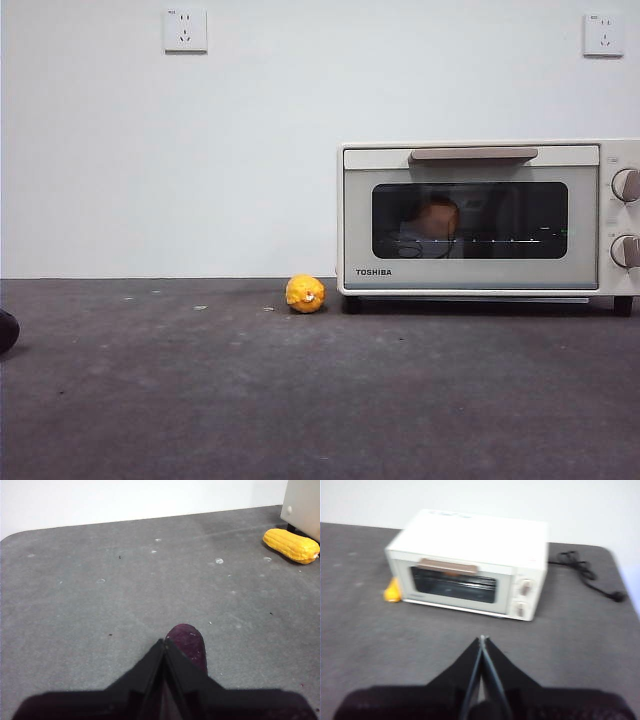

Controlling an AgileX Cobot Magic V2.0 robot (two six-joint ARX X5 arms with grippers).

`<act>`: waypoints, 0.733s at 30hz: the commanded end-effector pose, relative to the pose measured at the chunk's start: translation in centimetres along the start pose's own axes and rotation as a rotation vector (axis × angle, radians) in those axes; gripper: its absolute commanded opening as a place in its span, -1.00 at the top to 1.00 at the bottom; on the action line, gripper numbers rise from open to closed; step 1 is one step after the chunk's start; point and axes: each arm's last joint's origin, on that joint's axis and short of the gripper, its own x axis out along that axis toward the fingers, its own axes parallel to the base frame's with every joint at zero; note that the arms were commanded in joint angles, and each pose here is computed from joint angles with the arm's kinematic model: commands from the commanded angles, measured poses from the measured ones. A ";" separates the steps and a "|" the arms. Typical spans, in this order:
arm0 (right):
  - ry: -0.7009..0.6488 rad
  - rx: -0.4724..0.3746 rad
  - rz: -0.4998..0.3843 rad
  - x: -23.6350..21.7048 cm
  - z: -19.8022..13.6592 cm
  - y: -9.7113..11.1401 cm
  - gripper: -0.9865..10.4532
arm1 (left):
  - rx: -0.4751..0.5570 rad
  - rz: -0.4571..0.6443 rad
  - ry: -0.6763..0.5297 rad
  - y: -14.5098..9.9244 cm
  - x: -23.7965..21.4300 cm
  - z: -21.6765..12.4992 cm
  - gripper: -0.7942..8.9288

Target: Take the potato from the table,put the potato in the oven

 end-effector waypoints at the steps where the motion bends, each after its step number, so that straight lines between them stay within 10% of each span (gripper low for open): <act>1: 0.022 -0.009 -0.064 -0.1 -0.4 -0.1 0.82 | -0.006 -0.004 0.003 0.0 0.1 -0.3 0.84; 22: -0.325 -0.008 0.016 7.3 -7.2 1.8 0.82 | -0.006 -0.004 0.003 0.0 0.1 -0.3 0.84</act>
